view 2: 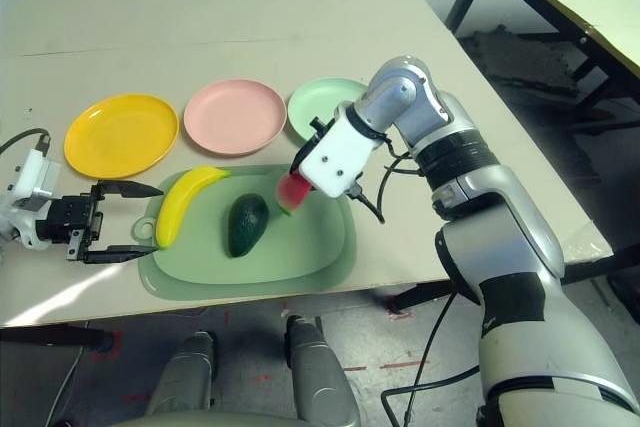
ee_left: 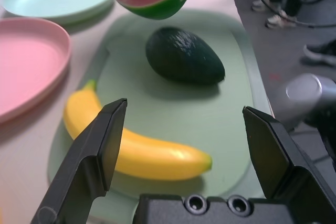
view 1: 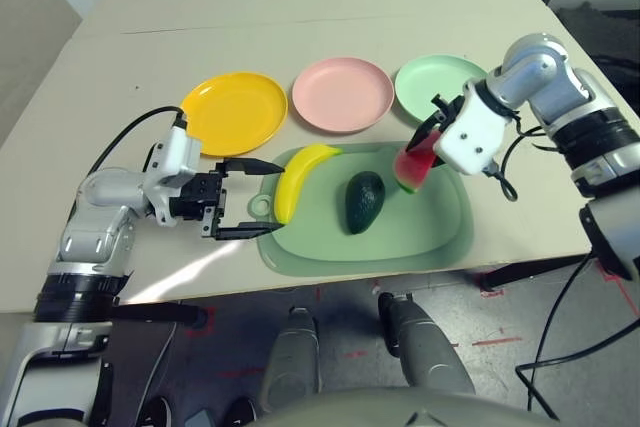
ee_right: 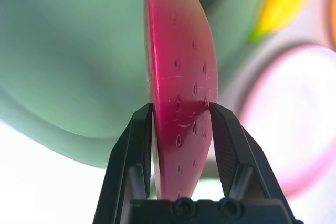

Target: Place the fruits into color-matched plates.

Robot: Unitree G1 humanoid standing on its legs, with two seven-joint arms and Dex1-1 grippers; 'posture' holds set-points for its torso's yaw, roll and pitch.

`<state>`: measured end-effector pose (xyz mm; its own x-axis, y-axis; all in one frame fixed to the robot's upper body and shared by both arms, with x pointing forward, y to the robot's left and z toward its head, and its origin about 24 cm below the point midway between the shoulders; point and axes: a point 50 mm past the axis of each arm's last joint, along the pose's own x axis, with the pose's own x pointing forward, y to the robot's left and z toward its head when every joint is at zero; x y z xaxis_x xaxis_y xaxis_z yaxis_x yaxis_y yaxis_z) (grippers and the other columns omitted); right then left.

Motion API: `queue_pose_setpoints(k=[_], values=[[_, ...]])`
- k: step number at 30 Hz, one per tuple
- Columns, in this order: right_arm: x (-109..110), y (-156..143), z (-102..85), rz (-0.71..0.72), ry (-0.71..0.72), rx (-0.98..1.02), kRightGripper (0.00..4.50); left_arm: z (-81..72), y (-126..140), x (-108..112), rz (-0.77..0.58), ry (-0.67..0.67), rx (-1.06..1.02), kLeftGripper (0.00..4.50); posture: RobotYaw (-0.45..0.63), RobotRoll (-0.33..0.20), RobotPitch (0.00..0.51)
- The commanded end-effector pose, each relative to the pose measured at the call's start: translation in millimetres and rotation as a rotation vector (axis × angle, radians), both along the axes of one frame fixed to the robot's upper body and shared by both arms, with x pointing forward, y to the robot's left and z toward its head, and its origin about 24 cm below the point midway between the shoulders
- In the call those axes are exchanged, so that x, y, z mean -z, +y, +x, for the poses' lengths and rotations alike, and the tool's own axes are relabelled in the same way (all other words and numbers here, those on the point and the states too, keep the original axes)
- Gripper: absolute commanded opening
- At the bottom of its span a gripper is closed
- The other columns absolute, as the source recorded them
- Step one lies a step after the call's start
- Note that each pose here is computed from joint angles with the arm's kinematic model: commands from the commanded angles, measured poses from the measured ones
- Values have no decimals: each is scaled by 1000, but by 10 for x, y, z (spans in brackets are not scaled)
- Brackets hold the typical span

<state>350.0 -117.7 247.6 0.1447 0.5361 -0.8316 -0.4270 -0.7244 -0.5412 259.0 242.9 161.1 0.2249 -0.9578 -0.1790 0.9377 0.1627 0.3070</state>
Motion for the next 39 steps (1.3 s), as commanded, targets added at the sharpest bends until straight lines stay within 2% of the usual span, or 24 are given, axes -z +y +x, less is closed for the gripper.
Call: queue_pose_setpoints(k=[1, 5, 10, 18, 34, 39], values=[[-71, 95, 64, 74, -9, 38, 1689, -6, -42, -54, -56, -5, -21, 4500, -25, 0, 190], [-113, 224, 145, 158, -20, 88, 1689, 25, -64, -117, -98, -12, -95, 4500, -16, 0, 198], [-130, 469, 283, 259, -80, 187, 1689, 137, -77, -189, -128, -26, -269, 4500, -16, 0, 210], [125, 701, 424, 329, -130, 336, 1689, 310, -93, -322, -172, -73, -545, 4500, 10, 0, 219], [504, 670, 531, 325, -194, 503, 1689, 232, -47, -289, -108, -88, -568, 4500, 53, 0, 233], [512, 627, 536, 319, -191, 510, 3274, 228, -31, -270, -97, -85, -567, 4500, 42, 0, 236]])
